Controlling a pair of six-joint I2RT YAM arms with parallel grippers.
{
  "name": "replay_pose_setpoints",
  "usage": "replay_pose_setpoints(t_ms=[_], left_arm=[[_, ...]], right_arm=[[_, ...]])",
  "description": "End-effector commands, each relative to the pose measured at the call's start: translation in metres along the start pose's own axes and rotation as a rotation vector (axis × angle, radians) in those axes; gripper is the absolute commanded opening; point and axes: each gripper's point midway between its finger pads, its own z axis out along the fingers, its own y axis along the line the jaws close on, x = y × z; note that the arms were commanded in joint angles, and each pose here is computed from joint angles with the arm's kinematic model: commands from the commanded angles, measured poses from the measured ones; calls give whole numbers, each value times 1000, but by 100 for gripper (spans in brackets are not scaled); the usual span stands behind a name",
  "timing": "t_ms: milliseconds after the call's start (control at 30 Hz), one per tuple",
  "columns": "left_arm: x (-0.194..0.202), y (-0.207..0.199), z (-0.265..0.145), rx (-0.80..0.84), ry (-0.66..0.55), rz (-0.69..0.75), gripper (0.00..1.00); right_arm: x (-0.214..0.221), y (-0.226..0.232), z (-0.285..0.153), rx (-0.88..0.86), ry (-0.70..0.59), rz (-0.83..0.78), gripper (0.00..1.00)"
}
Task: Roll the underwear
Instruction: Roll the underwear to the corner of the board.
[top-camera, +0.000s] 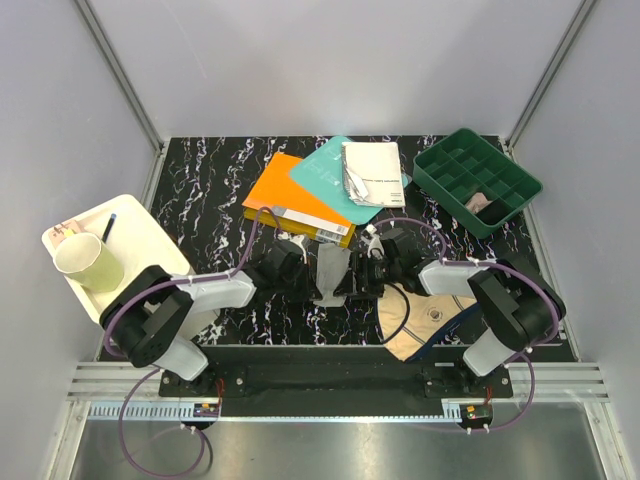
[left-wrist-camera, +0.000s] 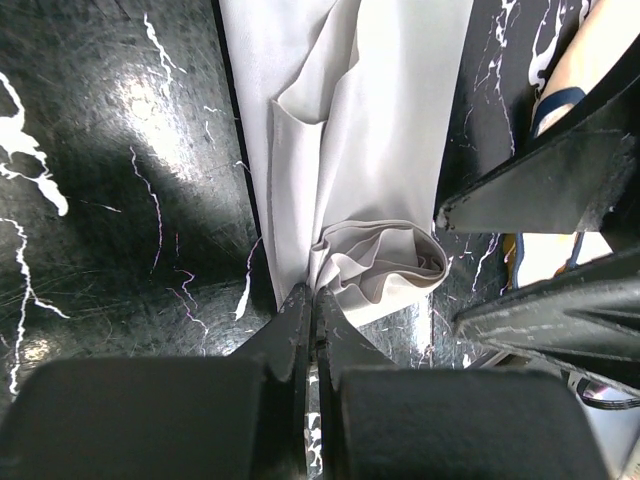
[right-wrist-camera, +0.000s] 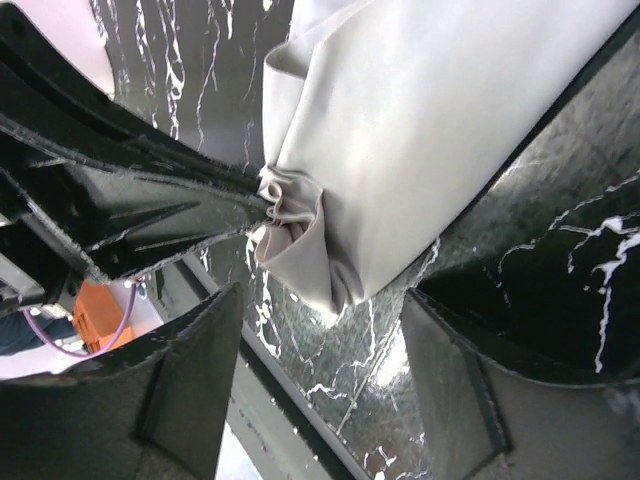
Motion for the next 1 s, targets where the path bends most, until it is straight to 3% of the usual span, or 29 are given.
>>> replay_pose_setpoints(t_ms=[0,267,400,600,733,833,967], left_arm=[[-6,-12,1,50,-7,-2,0],[-7,-12,2,51,-6,-10,0],[-7,-12,2,53,-9,-12,0],[-9,-16,-2,70,-24,-11,3],[-13,-13,-9,58,-54,-18,29],[-15,-12,-15,49,-75,-18,43],[-17,-10,-20,45,-96,-13,53]], right_arm=[[8,-30,10,113,-6,-11,71],[15,-40,18,165,13,-14,62],[17,-50,16,227,16,4,51],[18,-62,19,288,29,40,20],[18,-69,21,321,31,57,8],[18,-72,20,338,30,65,1],[19,-72,20,338,34,63,0]])
